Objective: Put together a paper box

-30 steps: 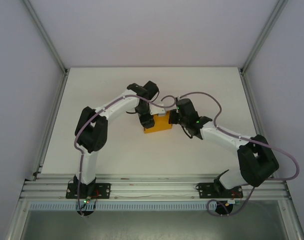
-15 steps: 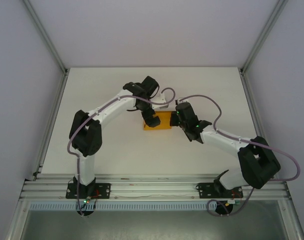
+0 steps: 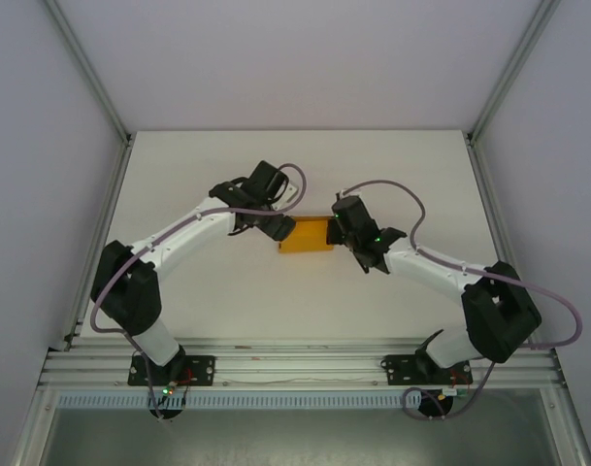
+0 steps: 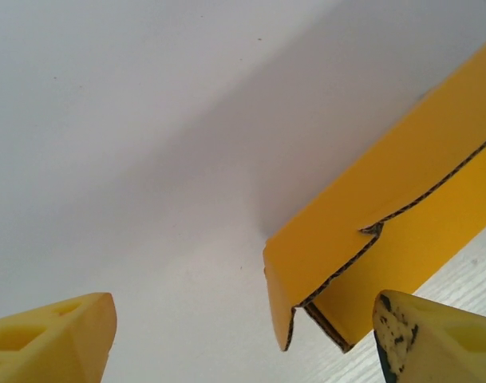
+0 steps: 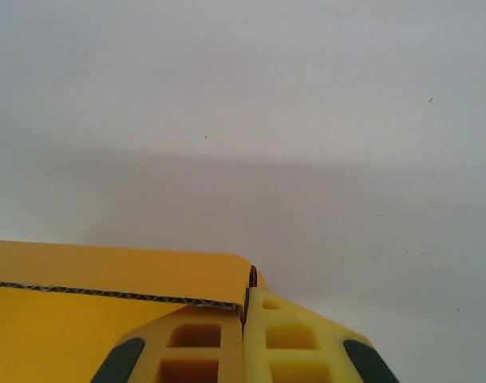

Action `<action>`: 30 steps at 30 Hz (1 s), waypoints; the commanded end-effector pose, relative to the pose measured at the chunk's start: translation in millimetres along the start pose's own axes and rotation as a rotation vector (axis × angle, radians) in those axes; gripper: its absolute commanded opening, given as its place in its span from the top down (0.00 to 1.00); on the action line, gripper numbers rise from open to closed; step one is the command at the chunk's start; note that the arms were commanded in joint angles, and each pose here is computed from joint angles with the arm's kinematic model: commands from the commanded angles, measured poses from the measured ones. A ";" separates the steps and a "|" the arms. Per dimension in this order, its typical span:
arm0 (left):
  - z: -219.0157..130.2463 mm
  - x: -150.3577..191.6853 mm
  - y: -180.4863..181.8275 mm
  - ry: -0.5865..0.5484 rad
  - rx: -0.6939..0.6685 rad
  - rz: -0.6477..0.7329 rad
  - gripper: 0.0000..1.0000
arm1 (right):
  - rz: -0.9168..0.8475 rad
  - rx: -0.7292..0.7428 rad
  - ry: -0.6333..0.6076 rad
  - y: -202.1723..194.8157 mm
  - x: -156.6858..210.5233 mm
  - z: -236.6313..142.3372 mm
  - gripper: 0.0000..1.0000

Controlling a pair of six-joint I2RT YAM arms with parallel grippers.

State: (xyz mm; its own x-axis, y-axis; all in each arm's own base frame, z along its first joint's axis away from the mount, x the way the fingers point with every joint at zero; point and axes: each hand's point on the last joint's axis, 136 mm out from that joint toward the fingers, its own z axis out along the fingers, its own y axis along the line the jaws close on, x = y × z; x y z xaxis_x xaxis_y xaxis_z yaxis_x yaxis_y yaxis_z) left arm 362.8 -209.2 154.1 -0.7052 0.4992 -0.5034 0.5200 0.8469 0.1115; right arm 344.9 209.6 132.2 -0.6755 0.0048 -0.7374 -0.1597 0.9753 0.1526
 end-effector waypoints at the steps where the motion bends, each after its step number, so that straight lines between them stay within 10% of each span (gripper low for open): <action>1: -0.9 -12.4 2.3 -0.067 0.022 -0.105 0.22 | -0.026 0.060 0.107 -9.4 26.8 3.6 1.00; 7: 12.1 -14.7 -3.2 -0.035 0.075 -0.166 0.64 | -0.025 0.064 0.115 -6.8 26.3 2.5 1.00; 16: 15.2 -1.7 -1.9 -0.021 0.063 -0.215 0.60 | -0.013 0.071 0.120 -7.1 27.2 1.8 1.00; 30: 14.3 19.8 -5.5 0.062 0.064 -0.447 0.99 | -0.058 0.153 0.119 -3.2 28.2 -1.1 1.00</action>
State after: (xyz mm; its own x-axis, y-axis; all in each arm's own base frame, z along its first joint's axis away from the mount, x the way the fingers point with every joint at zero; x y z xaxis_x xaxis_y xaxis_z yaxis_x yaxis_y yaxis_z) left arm 366.5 -212.5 131.7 -0.8525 0.1891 -0.4873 0.2716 0.9568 -0.1038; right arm 340.8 218.0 133.9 -0.6975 -0.0108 -0.7165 -0.1244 0.9865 0.1062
